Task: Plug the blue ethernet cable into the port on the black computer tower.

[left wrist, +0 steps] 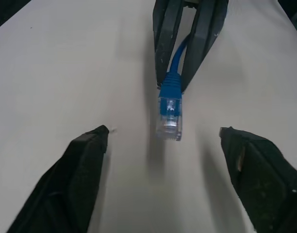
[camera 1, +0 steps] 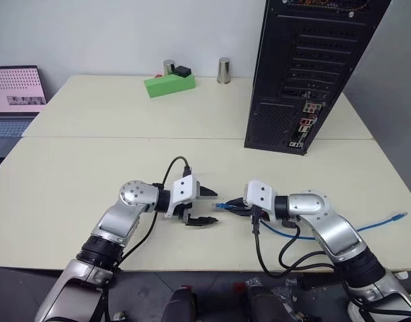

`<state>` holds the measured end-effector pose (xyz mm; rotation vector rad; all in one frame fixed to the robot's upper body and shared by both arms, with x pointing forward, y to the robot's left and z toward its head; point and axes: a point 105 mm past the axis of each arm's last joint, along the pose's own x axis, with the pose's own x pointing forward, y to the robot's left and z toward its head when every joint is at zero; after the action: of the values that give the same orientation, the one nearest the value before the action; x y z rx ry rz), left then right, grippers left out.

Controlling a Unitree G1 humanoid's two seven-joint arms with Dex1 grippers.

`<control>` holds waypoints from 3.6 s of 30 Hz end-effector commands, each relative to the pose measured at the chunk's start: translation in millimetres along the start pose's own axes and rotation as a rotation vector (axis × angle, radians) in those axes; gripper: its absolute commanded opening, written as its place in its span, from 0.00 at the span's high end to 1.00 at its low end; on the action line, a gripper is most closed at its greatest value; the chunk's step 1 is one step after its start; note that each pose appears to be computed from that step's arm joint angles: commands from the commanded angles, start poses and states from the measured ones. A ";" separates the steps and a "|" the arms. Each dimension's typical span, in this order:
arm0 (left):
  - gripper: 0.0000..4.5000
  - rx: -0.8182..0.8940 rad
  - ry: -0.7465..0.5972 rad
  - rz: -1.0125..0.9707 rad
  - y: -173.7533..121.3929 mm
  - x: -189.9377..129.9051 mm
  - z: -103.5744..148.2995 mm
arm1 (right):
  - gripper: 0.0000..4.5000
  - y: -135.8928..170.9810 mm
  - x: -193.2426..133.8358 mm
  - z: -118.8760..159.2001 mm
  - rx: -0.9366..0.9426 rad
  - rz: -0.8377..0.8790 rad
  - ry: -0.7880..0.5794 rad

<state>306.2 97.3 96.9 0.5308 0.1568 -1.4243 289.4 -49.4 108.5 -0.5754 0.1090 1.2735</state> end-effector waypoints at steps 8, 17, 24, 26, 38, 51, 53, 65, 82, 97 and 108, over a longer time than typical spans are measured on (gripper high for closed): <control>0.75 0.040 -0.042 -0.021 3.0 2.2 13.5 | 0.99 3.8 -1.8 8.9 -0.046 0.004 -0.009; 0.93 0.059 -0.034 -0.025 2.1 3.3 11.7 | 0.91 2.3 -3.0 3.6 -0.059 0.012 0.031; 0.93 0.195 -0.122 0.001 1.6 7.4 26.1 | 0.57 -5.0 -36.5 -2.9 -0.069 0.021 0.092; 0.93 0.298 -0.123 0.014 1.3 9.7 28.3 | 0.46 -6.6 -53.9 -6.6 -0.031 0.013 0.115; 0.93 0.982 -0.231 0.148 -1.8 15.7 39.9 | 0.27 4.4 -55.7 12.4 0.438 -0.061 -0.135; 0.93 1.100 -0.263 0.186 2.3 14.4 40.0 | 0.27 6.0 -34.5 19.7 0.574 -0.076 -0.217; 0.93 1.106 -0.259 0.194 3.4 14.0 39.5 | 0.27 5.7 -33.2 20.3 0.579 -0.074 -0.221; 0.93 1.129 -0.252 0.218 4.1 12.8 37.7 | 0.84 3.3 -27.3 22.4 0.594 -0.064 -0.232; 0.93 1.146 -0.249 0.221 2.5 11.9 35.0 | 0.55 -5.9 -33.4 10.2 0.648 -0.119 -0.217; 0.93 1.148 -0.255 0.226 1.7 14.3 36.0 | 0.54 0.9 -28.5 12.2 0.713 -0.056 -0.230; 0.93 1.147 -0.260 0.234 0.9 16.2 36.6 | 0.96 -0.2 -27.5 11.7 0.717 -0.056 -0.229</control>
<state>303.8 70.9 111.7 1.2224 -0.8972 -1.2468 277.1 -69.5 120.3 0.1792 0.3707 1.1227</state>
